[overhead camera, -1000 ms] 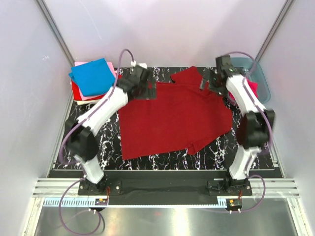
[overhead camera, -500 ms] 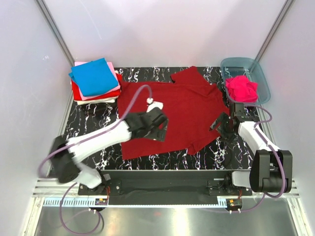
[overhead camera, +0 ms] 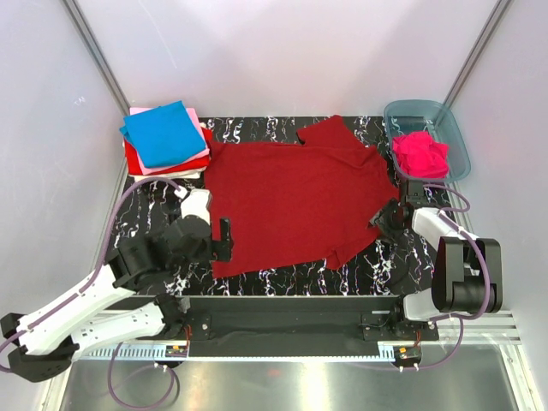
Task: Fold and stack the t-shirts
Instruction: Flatten the tshirt out
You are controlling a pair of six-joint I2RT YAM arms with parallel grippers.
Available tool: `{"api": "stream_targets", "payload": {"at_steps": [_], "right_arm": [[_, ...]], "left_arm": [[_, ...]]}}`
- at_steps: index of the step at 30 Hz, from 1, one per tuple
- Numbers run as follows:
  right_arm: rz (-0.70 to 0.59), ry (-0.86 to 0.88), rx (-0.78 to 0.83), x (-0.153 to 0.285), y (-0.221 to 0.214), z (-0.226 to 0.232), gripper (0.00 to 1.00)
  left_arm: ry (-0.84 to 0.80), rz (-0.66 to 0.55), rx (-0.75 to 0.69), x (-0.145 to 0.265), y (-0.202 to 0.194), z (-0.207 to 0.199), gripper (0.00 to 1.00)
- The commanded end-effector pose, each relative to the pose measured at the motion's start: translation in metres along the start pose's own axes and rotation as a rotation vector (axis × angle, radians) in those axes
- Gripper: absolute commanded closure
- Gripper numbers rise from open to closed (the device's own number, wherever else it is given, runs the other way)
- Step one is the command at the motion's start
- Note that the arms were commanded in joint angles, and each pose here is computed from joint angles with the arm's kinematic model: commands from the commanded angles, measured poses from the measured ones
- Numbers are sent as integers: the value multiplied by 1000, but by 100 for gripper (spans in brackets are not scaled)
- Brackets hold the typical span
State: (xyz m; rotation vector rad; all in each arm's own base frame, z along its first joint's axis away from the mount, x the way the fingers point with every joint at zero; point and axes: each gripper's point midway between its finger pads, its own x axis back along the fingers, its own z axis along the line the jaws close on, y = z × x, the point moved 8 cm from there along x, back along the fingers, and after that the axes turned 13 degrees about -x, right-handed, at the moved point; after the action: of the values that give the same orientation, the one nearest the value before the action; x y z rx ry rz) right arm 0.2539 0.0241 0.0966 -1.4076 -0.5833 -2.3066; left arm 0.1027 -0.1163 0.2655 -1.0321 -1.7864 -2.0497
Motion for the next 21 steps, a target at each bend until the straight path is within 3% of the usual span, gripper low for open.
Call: {"api": "stream_targets", "payload": {"at_steps": [1, 2, 3, 6, 7, 13, 17, 20, 21], "right_arm": [[-8, 38, -8, -2, 3, 5, 51], [-4, 43, -7, -2, 4, 7, 57], [3, 42, -6, -3, 4, 7, 74], [-7, 49, 6, 1, 5, 9, 96], [-6, 42, 6, 3, 4, 8, 99], [-82, 65, 91, 34, -1, 42, 100], [-140, 124, 165, 55, -1, 105, 100], [-111, 146, 220, 49, -5, 156, 100], [-76, 96, 233, 25, -6, 165, 100]], "left_arm": [[75, -31, -24, -8, -9, 10, 1], [80, -35, -17, -10, -11, 10, 1], [81, -43, -13, -10, -11, 11, 1], [90, -76, -5, -6, -9, 15, 1], [93, -82, -1, -6, -9, 16, 1], [78, -88, -3, -7, -11, 15, 1], [82, -88, -1, -7, -10, 14, 1], [80, -92, 3, -7, -10, 15, 1], [81, -94, 4, -6, -11, 15, 1]]}}
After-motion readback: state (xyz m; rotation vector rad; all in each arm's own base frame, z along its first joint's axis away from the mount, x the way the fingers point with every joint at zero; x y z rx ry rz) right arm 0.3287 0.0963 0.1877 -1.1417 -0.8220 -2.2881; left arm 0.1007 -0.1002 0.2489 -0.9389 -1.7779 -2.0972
